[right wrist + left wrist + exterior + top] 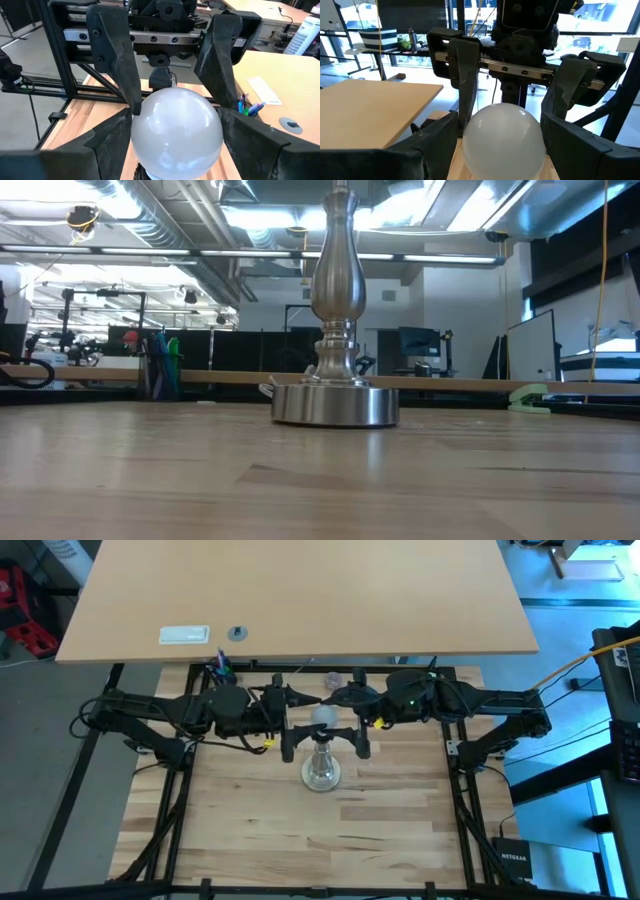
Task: Screw lightbulb
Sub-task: Insert the lightbulb into the silver lamp
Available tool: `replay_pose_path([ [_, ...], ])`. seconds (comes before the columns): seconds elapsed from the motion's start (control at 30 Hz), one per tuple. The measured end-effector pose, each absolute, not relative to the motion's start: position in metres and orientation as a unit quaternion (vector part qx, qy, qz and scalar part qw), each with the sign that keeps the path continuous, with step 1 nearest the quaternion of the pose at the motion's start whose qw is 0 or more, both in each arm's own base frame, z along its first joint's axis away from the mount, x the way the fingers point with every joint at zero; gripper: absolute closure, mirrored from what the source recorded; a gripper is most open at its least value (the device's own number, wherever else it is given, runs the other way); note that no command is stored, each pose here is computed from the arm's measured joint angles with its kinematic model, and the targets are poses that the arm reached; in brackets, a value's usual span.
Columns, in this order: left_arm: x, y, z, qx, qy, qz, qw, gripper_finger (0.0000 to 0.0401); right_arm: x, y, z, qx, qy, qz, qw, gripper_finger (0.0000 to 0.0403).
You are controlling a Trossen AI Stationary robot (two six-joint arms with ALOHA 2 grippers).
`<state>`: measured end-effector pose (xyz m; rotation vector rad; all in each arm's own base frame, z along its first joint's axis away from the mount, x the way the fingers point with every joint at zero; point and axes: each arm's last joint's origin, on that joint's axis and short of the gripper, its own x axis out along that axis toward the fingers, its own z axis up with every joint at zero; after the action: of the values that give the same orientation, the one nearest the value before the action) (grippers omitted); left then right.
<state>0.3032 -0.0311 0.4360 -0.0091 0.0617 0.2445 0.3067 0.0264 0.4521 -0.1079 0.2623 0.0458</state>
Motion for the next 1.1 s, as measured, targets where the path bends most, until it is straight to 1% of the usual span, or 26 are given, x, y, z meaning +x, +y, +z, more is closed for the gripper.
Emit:
replay_pose_path([
  [0.37, 0.303, -0.03, 0.435, -0.002, 0.035, 0.13, 0.991, 0.0135, 0.3, 0.027, 0.466, -0.05, 0.105, 0.04, 0.992, 0.0112],
  [0.8, 0.303, -0.031, 0.433, -0.004, 0.045, 0.126, 0.991, 0.0135, 0.297, 0.027, 0.465, -0.048, 0.114, 0.043, 0.991, 0.0112],
  [1.0, 0.303, -0.033, 0.433, -0.007, 0.045, 0.118, 0.992, 0.0135, 0.273, 0.023, 0.474, -0.053, 0.128, 0.009, 0.99, 0.0112],
  [1.1, 0.302, -0.035, 0.433, -0.009, 0.045, 0.116, 0.992, 0.0135, 0.263, 0.02, 0.47, -0.058, 0.164, -0.013, 0.985, 0.0112],
])
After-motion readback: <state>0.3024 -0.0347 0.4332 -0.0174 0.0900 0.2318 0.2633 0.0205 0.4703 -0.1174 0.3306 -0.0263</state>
